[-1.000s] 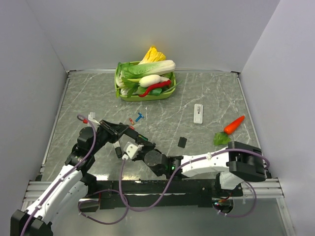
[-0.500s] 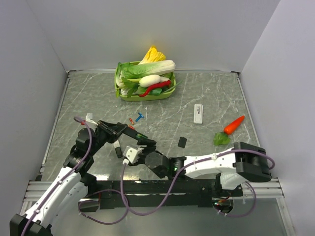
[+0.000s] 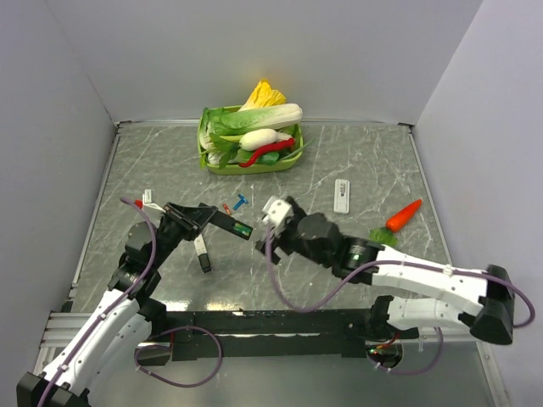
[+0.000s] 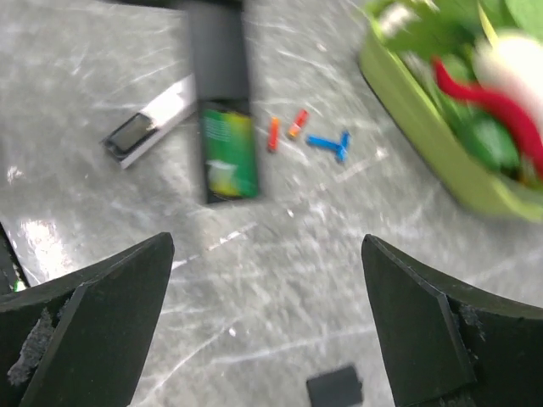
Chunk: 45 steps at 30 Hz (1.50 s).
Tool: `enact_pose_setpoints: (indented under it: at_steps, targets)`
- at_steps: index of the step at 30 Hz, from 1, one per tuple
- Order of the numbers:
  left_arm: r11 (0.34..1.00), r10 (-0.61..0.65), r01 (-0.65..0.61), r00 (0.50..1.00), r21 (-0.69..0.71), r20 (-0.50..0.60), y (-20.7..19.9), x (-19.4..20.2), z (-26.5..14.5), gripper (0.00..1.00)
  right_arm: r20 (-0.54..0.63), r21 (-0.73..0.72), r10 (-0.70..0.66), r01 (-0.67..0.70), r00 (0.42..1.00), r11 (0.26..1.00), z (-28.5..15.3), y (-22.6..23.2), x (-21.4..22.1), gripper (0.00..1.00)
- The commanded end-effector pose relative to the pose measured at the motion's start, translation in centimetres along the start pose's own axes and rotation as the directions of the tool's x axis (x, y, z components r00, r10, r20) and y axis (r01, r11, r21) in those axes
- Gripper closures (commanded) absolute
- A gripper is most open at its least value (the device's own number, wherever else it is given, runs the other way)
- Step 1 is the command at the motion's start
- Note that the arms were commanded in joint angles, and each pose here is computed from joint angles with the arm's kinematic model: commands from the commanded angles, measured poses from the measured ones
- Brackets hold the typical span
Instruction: Load the batteries into the remote control
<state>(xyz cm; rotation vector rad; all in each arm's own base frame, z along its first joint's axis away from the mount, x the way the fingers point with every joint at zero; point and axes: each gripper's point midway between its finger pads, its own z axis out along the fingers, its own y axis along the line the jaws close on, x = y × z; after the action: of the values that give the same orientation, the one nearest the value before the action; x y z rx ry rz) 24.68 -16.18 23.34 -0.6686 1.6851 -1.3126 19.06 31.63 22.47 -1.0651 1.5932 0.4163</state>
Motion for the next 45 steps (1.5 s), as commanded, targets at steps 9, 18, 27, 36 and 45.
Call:
enact_pose_setpoints:
  at_steps: [9, 18, 27, 36, 45]
  targets:
    - [0.970, 0.168, -0.161, 0.986, 0.180, -0.019, -3.3, 0.5, -0.7, 0.99, -0.301, 0.139, 0.527, -0.510, 0.795, 0.849, -3.9, -3.9, 6.7, 0.00]
    - [0.970, 0.207, -0.196, 0.976, 0.142, -0.062, -0.9, 1.6, -0.4, 0.99, -0.378, 0.595, 0.811, -0.554, 0.446, 0.582, -6.1, -5.9, 17.3, 0.02]
    - [0.969, 0.231, -0.221, 0.968, 0.106, -0.094, 0.8, 2.2, -0.2, 0.99, -0.206, 0.797, 0.924, -0.493, 0.324, 0.350, -4.0, -7.7, 20.2, 0.02]
    - [0.982, 0.175, -0.167, 0.979, 0.086, -0.100, 2.1, 2.7, -0.5, 0.99, -0.185, 0.840, 0.947, -0.459, 0.262, 0.290, -2.1, -7.3, 22.1, 0.14]
    - [0.983, 0.167, -0.159, 0.981, 0.091, -0.099, 2.0, 2.7, -0.6, 0.99, -0.187, 0.865, 0.951, -0.418, 0.246, 0.278, -0.9, -7.3, 23.3, 0.28]
